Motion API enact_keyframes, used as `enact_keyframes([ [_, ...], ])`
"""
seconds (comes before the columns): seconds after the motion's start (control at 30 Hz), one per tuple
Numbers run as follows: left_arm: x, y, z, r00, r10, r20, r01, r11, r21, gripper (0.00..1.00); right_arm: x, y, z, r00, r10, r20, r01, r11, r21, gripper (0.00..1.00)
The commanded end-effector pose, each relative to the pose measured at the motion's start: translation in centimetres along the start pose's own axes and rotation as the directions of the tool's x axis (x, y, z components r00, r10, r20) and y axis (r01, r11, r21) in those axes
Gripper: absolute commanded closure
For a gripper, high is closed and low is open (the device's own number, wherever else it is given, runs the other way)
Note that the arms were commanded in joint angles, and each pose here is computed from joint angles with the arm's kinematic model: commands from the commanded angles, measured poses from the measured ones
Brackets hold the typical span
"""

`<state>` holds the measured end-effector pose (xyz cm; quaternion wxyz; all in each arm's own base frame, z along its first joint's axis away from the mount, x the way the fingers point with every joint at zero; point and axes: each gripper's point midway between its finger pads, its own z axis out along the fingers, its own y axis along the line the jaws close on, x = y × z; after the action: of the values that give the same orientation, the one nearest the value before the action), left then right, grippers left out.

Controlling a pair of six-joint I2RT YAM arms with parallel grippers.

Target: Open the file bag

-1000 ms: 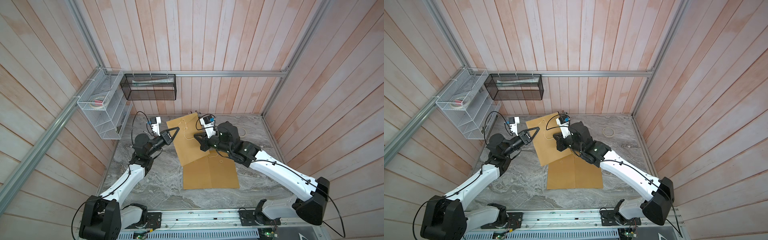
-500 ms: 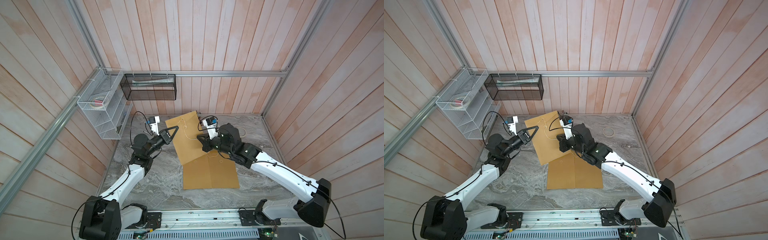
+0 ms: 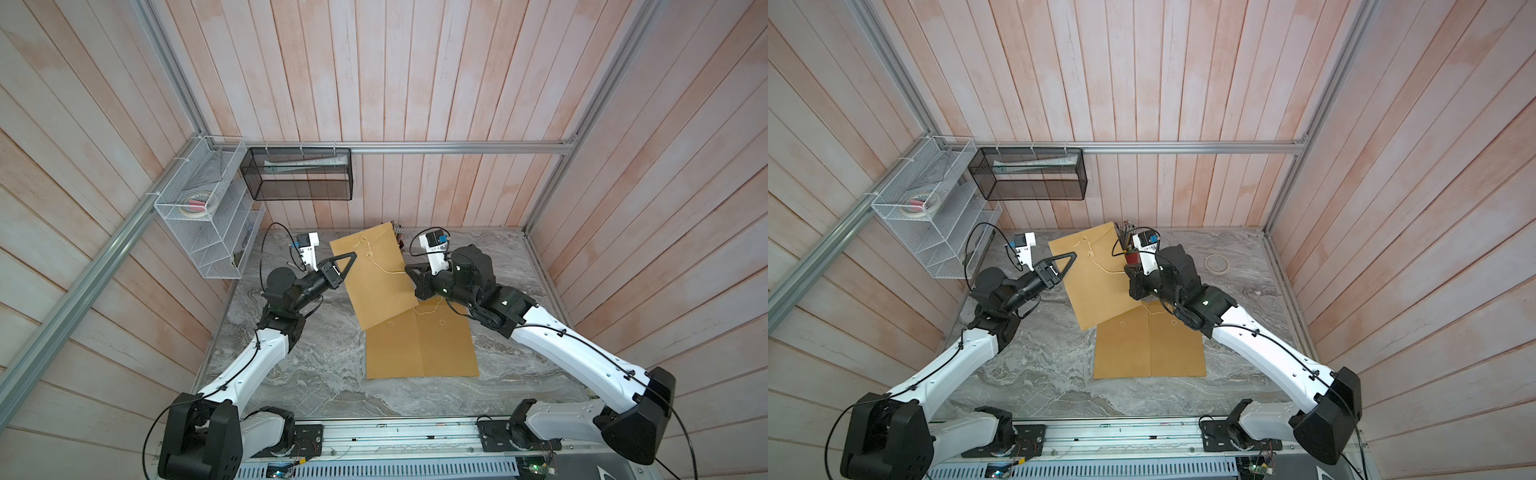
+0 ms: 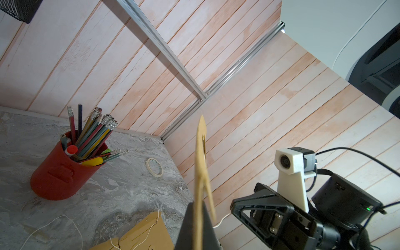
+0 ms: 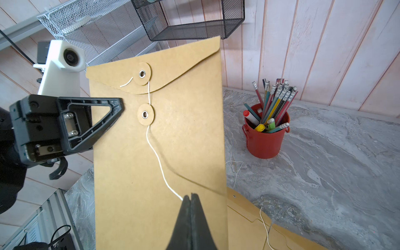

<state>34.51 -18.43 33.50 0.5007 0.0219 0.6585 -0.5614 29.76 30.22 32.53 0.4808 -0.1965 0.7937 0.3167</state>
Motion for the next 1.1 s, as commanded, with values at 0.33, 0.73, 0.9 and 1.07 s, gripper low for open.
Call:
enact_keyframes([
  [0.33, -0.4, -1.5, -0.4, 0.999, 0.049, -0.005, -0.048, 0.998, 0.031, 1.00, -1.3, -1.7, -1.3, 1.000, -0.004, 0.027, 0.002, 0.999, 0.050, 1.00],
  [0.73, 1.0, -2.2, -0.7, 0.994, 0.078, -0.079, -0.073, 0.995, 0.068, 1.00, -3.1, -2.4, -1.7, 0.998, -0.043, 0.046, 0.039, 0.996, 0.075, 1.00],
  [0.9, 1.7, -2.0, -0.8, 0.990, 0.079, -0.114, -0.071, 0.995, 0.069, 1.00, -4.1, -2.1, -1.7, 0.996, -0.063, 0.060, 0.059, 0.996, 0.072, 1.00],
  [1.07, 2.2, -1.9, -0.9, 0.989, 0.071, -0.128, -0.062, 0.996, 0.071, 1.00, -4.7, -1.7, -1.3, 0.995, -0.078, 0.061, 0.075, 0.996, 0.057, 1.00],
])
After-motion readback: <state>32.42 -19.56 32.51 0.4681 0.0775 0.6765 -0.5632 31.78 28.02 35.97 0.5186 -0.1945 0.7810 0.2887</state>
